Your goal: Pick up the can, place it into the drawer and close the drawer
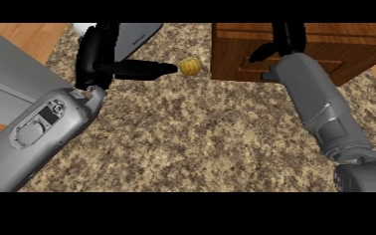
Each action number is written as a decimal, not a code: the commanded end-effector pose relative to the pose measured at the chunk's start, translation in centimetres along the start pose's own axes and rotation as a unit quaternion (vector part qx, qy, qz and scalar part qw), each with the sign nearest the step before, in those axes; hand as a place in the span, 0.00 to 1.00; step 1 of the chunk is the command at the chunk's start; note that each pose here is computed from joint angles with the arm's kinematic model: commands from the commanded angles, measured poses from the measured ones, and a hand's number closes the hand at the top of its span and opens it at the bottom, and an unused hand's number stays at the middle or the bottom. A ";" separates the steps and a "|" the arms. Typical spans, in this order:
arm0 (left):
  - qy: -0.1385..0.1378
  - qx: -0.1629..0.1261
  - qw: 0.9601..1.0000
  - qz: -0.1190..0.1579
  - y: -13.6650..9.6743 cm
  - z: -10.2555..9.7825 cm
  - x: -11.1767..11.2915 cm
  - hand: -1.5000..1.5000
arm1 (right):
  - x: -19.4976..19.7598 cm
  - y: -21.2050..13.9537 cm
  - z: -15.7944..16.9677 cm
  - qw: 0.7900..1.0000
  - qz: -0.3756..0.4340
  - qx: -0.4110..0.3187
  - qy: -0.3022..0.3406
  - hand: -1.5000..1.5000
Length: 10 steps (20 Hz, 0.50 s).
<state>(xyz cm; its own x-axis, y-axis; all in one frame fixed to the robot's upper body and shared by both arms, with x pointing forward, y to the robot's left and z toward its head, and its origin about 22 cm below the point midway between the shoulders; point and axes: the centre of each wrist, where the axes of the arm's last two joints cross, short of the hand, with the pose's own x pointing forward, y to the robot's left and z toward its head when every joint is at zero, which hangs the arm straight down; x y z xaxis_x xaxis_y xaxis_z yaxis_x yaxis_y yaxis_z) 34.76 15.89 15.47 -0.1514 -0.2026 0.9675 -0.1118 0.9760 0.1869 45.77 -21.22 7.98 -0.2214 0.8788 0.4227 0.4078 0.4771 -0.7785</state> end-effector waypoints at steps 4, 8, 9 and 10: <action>0.008 0.010 1.000 -0.003 0.9 0.8 -2.0 0.00 | 5.4 1.0 -1.7 0.977 -0.203 -0.048 0.036 0.00; 0.006 0.016 1.000 -0.002 1.8 1.4 -2.0 0.00 | 2.5 -1.3 -2.5 0.962 -0.260 -0.064 0.057 0.00; 0.006 0.016 1.000 -0.003 1.9 0.2 -1.5 0.00 | 5.6 -0.3 -2.9 0.961 -0.268 -0.047 0.039 0.00; 0.010 0.022 1.000 0.007 3.7 -0.5 -0.6 0.00 | 5.6 -0.2 -2.9 0.961 -0.268 -0.050 0.051 0.00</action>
<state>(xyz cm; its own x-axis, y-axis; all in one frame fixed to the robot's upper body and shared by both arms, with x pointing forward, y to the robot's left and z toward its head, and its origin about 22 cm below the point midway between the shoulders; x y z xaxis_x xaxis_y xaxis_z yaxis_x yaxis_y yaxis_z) 34.44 17.90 14.59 -0.1360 -0.2013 0.9700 -0.1385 0.9734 0.1826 46.39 -18.17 9.52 -0.3074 0.6098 0.7305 0.3284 0.7885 -0.5200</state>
